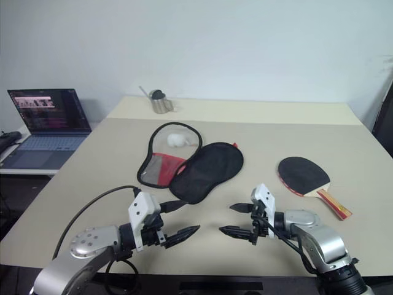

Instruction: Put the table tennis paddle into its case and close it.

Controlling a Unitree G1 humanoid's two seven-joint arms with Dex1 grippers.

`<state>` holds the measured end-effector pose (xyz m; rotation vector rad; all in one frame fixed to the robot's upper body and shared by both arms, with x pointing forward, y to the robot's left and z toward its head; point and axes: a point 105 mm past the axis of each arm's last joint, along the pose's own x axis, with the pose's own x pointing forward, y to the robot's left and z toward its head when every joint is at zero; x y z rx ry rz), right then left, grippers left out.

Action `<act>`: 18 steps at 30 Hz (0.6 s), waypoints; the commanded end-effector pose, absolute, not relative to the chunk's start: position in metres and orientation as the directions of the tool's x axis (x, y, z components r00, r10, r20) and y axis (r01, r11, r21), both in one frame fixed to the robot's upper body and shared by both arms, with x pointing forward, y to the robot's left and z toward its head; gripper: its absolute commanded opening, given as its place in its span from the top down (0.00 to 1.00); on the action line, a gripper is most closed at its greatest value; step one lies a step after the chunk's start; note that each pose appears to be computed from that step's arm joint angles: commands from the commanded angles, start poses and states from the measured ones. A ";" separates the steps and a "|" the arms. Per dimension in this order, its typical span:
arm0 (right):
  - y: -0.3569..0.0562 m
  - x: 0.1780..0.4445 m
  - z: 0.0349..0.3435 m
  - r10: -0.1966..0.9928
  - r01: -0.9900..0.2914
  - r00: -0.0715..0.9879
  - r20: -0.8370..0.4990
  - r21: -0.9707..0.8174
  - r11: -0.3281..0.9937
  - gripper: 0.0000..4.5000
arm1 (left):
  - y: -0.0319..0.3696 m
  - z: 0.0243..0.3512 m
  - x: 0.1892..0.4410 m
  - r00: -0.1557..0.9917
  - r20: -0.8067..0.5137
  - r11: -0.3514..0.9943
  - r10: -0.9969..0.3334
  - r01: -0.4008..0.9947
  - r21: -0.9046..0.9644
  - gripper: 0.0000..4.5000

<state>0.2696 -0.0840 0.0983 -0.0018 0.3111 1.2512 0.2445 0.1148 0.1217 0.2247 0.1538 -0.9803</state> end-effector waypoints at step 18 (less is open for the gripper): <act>-0.084 0.301 0.129 0.913 -0.916 0.382 -0.143 0.075 0.395 0.01 | 0.150 0.143 0.274 0.600 -0.143 0.572 -0.787 0.797 0.196 0.05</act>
